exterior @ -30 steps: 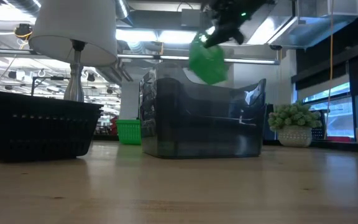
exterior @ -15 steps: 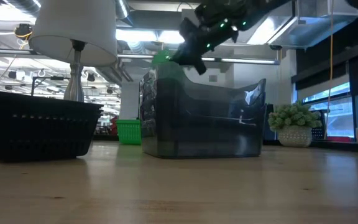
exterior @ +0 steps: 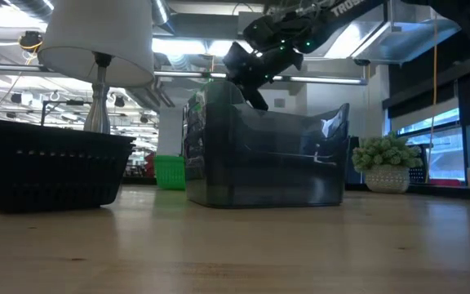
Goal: Stack baskets by color
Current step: Stack the right green bin on top of the left green bin
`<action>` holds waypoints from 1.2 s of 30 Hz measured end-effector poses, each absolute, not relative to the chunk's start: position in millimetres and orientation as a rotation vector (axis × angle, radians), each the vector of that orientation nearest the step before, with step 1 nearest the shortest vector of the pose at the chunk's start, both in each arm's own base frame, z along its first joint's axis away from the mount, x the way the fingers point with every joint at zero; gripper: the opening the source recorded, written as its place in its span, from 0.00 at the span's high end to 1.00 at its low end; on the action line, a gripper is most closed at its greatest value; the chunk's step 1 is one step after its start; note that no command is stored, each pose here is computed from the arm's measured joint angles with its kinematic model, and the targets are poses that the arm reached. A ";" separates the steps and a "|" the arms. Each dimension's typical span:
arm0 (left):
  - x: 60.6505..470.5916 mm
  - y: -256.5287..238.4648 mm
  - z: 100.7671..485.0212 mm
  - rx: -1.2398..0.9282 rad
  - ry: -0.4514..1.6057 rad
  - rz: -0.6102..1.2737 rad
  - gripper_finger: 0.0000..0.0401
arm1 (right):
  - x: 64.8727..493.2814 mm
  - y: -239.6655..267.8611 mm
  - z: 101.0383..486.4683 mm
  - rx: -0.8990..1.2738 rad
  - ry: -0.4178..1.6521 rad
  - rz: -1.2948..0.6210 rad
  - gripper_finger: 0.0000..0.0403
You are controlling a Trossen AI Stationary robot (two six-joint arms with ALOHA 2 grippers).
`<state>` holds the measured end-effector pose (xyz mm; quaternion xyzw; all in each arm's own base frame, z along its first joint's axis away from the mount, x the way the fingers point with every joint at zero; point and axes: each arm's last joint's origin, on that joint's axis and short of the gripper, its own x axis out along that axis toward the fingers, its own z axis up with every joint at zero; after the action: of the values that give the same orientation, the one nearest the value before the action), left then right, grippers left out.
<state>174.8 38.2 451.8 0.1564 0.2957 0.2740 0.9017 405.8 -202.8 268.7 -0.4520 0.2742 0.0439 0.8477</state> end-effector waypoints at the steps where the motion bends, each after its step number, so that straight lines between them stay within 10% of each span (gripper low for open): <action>1: 174.7 38.2 451.9 0.323 0.611 0.567 0.79 | 404.7 -203.2 267.3 -0.951 0.591 0.102 1.00; 36: 175.0 38.1 452.3 0.298 0.598 0.574 0.79 | 384.7 -203.4 256.8 -0.940 0.972 0.163 1.00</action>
<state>175.0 38.1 452.3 0.1441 0.2894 0.2779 0.9046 384.7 -203.4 256.8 -0.4343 0.4495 0.0751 0.7770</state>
